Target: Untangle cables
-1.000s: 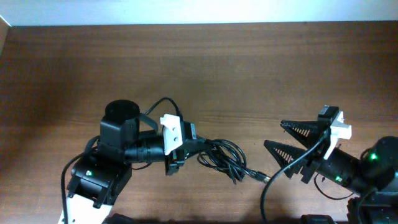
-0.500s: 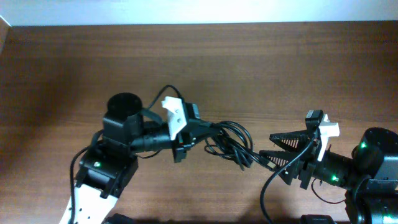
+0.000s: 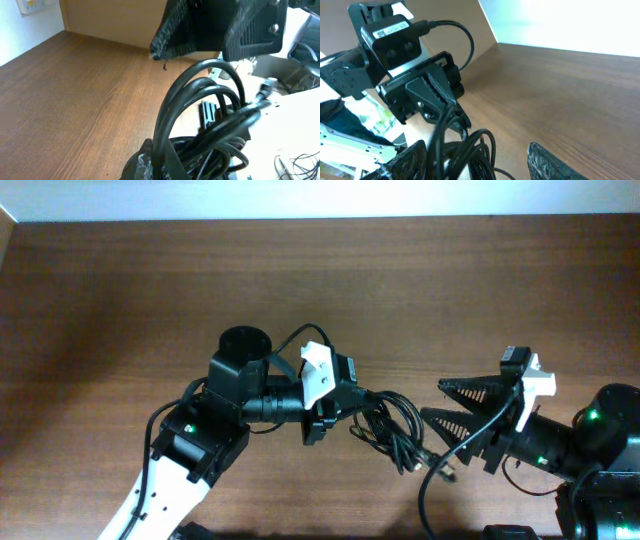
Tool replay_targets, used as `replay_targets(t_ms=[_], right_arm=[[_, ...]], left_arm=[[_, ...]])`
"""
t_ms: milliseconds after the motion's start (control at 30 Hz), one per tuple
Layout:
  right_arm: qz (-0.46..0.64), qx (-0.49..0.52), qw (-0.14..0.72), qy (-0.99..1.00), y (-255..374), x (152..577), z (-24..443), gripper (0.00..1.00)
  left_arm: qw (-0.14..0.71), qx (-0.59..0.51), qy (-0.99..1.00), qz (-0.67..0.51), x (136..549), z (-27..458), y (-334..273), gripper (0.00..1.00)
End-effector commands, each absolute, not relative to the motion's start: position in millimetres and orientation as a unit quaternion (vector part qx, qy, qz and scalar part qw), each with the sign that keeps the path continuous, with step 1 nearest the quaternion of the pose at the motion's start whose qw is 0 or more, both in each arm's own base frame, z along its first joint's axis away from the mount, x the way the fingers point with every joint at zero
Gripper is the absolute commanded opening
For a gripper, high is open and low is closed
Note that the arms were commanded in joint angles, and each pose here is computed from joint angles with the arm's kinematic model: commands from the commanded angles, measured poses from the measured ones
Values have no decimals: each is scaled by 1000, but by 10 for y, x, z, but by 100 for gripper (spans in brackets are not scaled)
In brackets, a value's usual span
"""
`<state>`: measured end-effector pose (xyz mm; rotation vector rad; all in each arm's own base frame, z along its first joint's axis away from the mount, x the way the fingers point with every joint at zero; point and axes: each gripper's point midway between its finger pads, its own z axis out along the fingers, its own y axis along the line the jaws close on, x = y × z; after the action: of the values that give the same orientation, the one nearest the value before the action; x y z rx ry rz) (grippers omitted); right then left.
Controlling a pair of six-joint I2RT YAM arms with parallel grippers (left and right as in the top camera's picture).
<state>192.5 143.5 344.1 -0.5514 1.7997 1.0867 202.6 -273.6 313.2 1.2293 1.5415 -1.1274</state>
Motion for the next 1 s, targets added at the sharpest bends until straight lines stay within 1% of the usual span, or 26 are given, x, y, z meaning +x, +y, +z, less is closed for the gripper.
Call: replay_targets(t_ms=[0,67,133,267,333,400,433,500,533,567,600,667,700,733,800,867,933,967], right_arm=[[473,-237,454,717,1493,1809,3546,60],[501,-260,438,700,1554,1682,3591,59],[505,-252,428,706,1555,1669,3557,57],[511,-240,411,715,1556,1644,3497,55],[512,-238,407,718,1556,1634,3475,51],[509,-236,408,720,1551,1646,3470,50],[496,-228,416,727,1526,1699,3446,50],[451,-194,437,754,1418,1880,3359,51],[438,-180,441,762,1379,1933,3333,58],[394,-146,458,783,1251,2083,3260,66],[370,-106,463,799,1142,2184,3210,68],[343,-17,461,818,950,2325,3140,74],[350,34,450,820,894,2360,3124,81],[365,56,443,817,897,2367,3144,98],[396,105,427,806,900,2385,3192,99],[406,118,423,802,904,2393,3216,99],[447,192,386,784,907,2401,3242,99],[469,209,366,776,945,2382,3265,99]], left_arm=[[442,508,595,-438,2027,3221,-2747,0],[454,507,592,-432,2062,3252,-2751,0],[467,518,571,-433,2021,3333,-2815,0],[481,514,576,-415,2069,3342,-2856,0],[484,514,574,-414,2075,3353,-2857,0],[488,514,571,-413,2080,3372,-2860,0],[489,506,580,-410,2114,3366,-2854,0],[484,434,655,-386,2361,3264,-2772,0],[482,406,677,-381,2436,3240,-2739,0],[480,353,711,-372,2569,3213,-2674,0],[481,316,732,-366,2658,3198,-2622,0],[480,194,774,-365,2883,3207,-2474,0],[475,127,779,-389,2958,3275,-2434,0],[473,94,773,-411,2986,3355,-2435,0],[475,26,733,-485,3029,3695,-2464,0],[479,-9,695,-536,3036,3972,-2467,0],[465,-76,679,-563,3109,4051,-2392,0],[442,-104,676,-580,3117,4043,-2393,0]])
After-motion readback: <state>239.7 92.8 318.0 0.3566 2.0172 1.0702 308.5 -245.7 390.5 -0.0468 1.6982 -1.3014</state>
